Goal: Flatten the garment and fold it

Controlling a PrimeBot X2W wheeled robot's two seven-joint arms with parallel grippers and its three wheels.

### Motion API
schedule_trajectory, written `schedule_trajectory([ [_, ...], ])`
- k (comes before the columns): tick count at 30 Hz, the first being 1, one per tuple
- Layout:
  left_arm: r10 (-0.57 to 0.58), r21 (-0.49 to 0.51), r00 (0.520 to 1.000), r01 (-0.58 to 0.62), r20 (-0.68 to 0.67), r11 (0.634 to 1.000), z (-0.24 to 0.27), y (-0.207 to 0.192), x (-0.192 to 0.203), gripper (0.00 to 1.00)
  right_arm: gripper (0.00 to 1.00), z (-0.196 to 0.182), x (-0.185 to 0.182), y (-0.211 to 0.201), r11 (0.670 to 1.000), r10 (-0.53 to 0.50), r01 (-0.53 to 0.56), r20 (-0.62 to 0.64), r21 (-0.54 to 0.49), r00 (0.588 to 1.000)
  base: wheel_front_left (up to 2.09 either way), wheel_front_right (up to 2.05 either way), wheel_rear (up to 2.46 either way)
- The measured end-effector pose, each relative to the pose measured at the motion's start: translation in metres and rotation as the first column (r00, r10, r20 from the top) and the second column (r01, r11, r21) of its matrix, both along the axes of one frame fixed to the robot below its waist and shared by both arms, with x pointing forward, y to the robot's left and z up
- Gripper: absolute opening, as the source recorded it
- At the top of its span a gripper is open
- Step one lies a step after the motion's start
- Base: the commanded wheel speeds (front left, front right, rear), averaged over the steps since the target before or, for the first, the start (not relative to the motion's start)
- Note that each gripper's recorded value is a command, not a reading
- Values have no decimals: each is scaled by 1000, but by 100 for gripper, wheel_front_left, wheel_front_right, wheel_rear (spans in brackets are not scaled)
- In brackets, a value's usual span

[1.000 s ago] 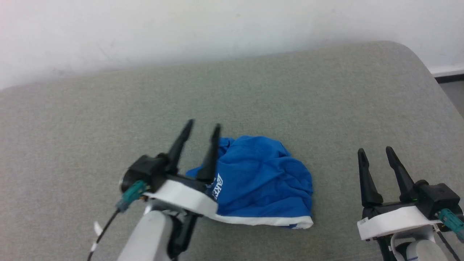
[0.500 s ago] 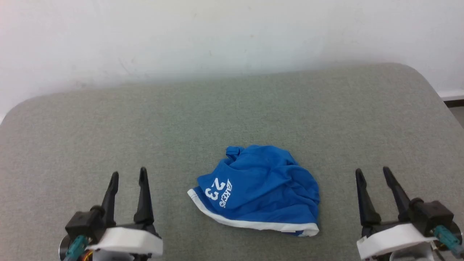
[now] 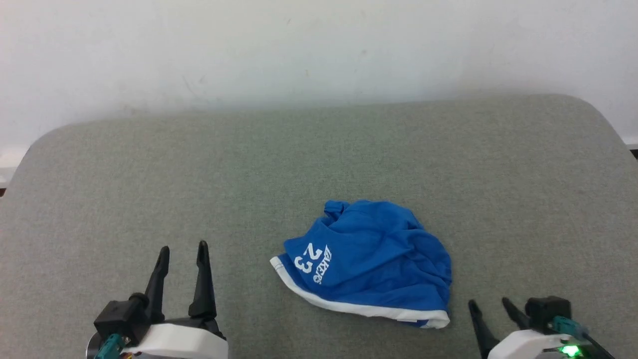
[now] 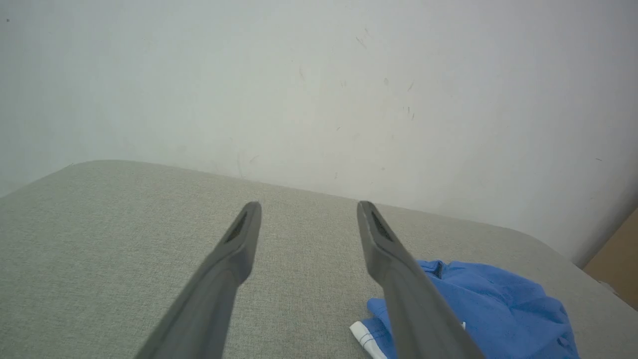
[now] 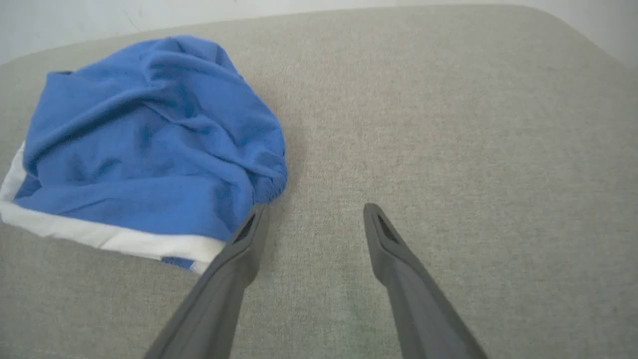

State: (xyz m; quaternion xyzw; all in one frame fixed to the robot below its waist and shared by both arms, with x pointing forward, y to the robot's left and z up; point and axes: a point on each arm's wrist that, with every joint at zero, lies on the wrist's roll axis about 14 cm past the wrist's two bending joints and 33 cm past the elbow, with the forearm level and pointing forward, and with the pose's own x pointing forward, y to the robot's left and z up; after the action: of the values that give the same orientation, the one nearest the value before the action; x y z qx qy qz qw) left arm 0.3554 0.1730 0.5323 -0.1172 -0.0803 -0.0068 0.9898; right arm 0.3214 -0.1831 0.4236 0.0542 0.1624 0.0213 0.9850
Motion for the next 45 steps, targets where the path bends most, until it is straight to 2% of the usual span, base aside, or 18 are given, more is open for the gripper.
schedule_trajectory([
  [4,3,-10,1000,-3,-7,1000,-2,-1,2,100,100,-20,2,20,997,71,-71,-123,6,990,0,0,0],
  [10,7,-23,1000,-7,-6,1000,-1,0,9,100,100,-19,27,35,993,118,-118,-139,8,983,0,0,0],
  [13,10,-27,1000,-10,-10,1000,-2,0,14,100,100,-30,36,39,990,139,-140,-199,6,970,0,0,0],
  [16,9,-27,1000,-10,-13,1000,-4,0,19,100,100,-48,40,44,985,165,-170,-287,7,944,0,0,0],
  [19,12,-29,1000,-12,-20,999,-6,1,21,100,100,-67,38,48,979,192,-205,-399,11,897,0,0,0],
  [20,13,-31,1000,-14,-24,999,-7,2,21,100,79,-70,40,50,977,201,-213,-425,19,882,0,0,0],
  [21,14,-33,1000,-15,-26,999,-8,2,21,100,33,-72,41,51,975,208,-220,-447,26,870,0,0,0],
  [22,15,-34,999,-16,-28,999,-8,2,21,100,0,-74,42,52,973,216,-228,-466,31,858,0,0,0],
  [24,18,-36,999,-19,-32,999,-10,3,21,100,0,-73,48,51,972,220,-230,-476,39,852,0,0,0],
  [26,21,-35,999,-22,-35,999,-10,4,23,100,0,-68,57,45,973,217,-231,-458,26,862,0,0,0],
  [30,17,-40,999,-18,-36,999,-11,2,25,100,0,-45,82,30,976,192,-215,-359,-27,913,0,0,0],
  [33,9,-42,999,-11,-36,999,-11,-1,27,100,0,-12,111,7,979,150,-179,-249,-101,957,0,0,0],
  [36,1,-43,999,-2,-38,999,-11,-4,27,100,0,14,131,-7,979,116,-142,-172,-146,978,0,0,0],
  [39,-6,-47,999,4,-41,999,-12,-7,27,100,0,15,133,-14,979,92,-119,-168,-163,982,0,0,0],
  [40,-7,-48,999,4,-43,999,-13,-8,27,100,27,11,132,-15,981,83,-111,-174,-158,981,0,0,0],
  [41,-9,-52,999,6,-46,999,-14,-8,27,100,86,4,129,-17,982,76,-108,-194,-158,978,0,0,0],
  [42,-10,-57,999,7,-50,998,-15,-9,26,100,100,-3,124,-17,983,69,-103,-210,-155,975,0,0,0],
  [45,-20,-61,998,16,-59,998,-18,-12,25,100,100,-16,114,-21,989,40,-67,-200,-131,979,0,0,0],
])
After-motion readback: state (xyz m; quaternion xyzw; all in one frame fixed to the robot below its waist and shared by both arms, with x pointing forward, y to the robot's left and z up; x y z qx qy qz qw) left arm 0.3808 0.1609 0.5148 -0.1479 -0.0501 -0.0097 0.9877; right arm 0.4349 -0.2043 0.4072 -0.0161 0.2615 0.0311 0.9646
